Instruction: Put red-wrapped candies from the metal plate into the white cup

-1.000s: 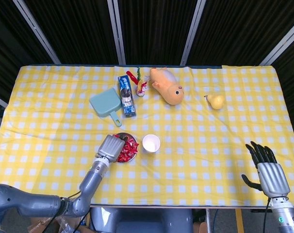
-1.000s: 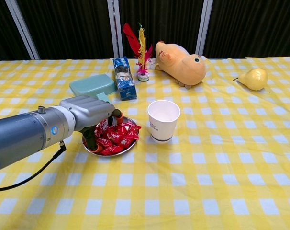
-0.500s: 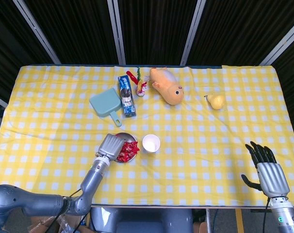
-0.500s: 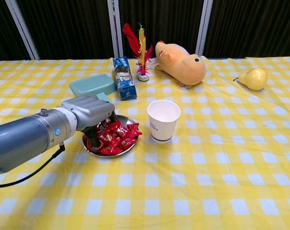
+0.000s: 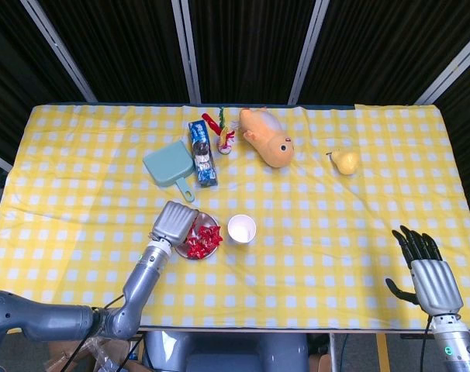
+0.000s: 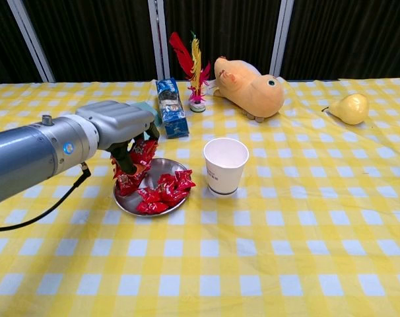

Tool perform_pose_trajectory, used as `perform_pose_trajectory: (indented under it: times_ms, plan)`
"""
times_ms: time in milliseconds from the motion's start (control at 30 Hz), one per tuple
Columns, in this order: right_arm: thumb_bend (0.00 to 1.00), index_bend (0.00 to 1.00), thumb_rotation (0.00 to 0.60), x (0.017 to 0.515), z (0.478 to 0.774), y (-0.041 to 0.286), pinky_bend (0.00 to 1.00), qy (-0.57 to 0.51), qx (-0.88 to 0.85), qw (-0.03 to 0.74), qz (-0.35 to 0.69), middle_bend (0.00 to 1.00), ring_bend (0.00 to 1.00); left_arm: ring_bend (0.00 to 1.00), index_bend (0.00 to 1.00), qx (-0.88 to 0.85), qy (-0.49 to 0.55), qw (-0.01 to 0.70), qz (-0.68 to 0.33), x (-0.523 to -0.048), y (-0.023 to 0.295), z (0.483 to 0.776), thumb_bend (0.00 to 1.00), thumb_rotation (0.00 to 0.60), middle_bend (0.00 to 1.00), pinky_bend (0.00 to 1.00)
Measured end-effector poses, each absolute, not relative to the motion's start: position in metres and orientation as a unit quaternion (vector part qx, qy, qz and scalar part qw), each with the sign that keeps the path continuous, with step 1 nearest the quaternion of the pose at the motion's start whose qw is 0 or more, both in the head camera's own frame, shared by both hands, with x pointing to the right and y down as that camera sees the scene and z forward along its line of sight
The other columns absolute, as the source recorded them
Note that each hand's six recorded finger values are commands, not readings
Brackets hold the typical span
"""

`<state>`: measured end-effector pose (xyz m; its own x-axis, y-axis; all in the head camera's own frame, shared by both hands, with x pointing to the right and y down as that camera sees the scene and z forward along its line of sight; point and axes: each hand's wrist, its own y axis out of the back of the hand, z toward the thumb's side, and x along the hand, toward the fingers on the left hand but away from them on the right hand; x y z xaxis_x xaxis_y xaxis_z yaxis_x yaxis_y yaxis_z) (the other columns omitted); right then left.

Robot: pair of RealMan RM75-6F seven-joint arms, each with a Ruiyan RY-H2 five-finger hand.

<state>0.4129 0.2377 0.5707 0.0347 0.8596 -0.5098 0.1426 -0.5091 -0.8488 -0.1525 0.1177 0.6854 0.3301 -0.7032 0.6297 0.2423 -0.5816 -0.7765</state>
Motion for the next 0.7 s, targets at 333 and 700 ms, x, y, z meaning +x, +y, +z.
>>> perform_pose_trajectory:
  times_ms: [333, 700]
  plan:
    - [0.34, 0.00, 0.600, 0.413, 0.570, 0.238, 0.00, -0.387, -0.650, 0.309, 0.576, 0.00, 0.00, 0.87, 0.55, -0.702, 0.184, 0.446, -0.523, -0.121, 0.096, 0.644, 0.44, 0.600, 0.72, 0.93]
    - [0.34, 0.00, 0.600, 0.413, 0.571, 0.236, 0.00, -0.393, -0.651, 0.301, 0.575, 0.00, 0.00, 0.87, 0.55, -0.725, 0.186, 0.439, -0.497, -0.061, 0.098, 0.643, 0.44, 0.600, 0.72, 0.93]
